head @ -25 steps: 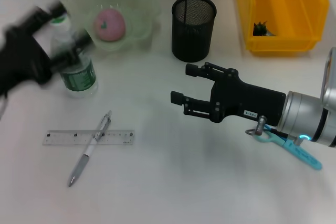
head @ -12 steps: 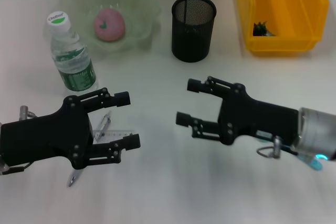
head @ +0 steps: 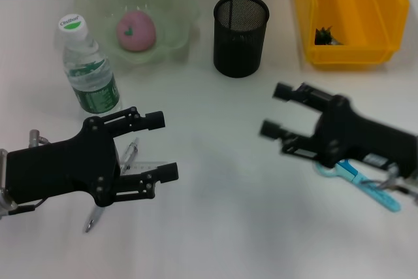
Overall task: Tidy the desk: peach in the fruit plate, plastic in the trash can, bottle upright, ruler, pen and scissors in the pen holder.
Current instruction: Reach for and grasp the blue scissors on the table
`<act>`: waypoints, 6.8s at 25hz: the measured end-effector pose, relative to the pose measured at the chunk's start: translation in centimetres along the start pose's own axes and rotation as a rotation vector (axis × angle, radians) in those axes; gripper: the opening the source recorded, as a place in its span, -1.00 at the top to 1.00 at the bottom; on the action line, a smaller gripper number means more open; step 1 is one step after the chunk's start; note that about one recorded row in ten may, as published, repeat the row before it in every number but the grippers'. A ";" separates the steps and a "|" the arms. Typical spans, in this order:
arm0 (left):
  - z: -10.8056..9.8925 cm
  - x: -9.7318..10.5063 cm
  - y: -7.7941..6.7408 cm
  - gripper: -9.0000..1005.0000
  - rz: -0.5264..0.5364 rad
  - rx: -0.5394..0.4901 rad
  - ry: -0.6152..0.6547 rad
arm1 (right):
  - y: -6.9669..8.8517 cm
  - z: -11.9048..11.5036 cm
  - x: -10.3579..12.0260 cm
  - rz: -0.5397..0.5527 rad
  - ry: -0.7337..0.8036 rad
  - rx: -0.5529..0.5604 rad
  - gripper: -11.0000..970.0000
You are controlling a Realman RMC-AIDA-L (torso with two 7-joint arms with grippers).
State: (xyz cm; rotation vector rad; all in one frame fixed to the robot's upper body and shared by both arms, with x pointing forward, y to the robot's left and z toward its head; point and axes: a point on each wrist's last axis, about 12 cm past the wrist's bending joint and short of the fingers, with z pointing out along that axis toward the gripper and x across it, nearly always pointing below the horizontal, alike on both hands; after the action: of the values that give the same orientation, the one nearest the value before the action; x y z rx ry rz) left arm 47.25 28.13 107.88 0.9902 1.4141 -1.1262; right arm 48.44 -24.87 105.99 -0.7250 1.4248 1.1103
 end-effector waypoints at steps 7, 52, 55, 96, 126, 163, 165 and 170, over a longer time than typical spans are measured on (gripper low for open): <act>0.1 0.1 0.0 -0.64 -0.004 -0.005 -0.004 | -1.6 -0.7 -4.9 0.036 0.148 -0.071 -0.59; 0.6 1.0 0.6 -0.64 -0.031 -0.063 0.024 | -3.4 3.3 -12.5 0.200 1.396 0.405 -0.59; 0.6 1.0 0.7 -0.64 -0.032 -0.068 0.027 | -3.4 3.7 -12.2 0.178 1.399 0.400 -0.59; 1.0 0.6 2.1 -0.64 0.005 -0.114 0.048 | -3.7 5.1 -8.3 0.232 1.402 0.422 -0.59; 1.2 0.4 2.6 -0.64 0.014 -0.133 0.056 | -3.9 6.0 -7.5 0.196 1.425 0.439 -0.59; 1.3 0.0 3.3 -0.64 0.034 -0.153 0.067 | -4.0 7.1 -6.9 0.154 1.470 0.413 -0.18; 1.3 0.0 3.3 -0.64 0.034 -0.156 0.065 | -4.0 7.1 -6.8 0.158 1.477 0.410 0.01; 1.2 0.0 3.4 -0.64 0.034 -0.162 0.065 | -4.0 7.1 -6.7 0.160 1.477 0.412 0.12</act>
State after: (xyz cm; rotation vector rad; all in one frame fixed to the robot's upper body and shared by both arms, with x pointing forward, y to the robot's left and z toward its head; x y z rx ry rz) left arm 50.78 27.69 107.39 0.9389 1.5097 -0.9464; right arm 56.01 -20.90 112.17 -1.1989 2.8479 0.1874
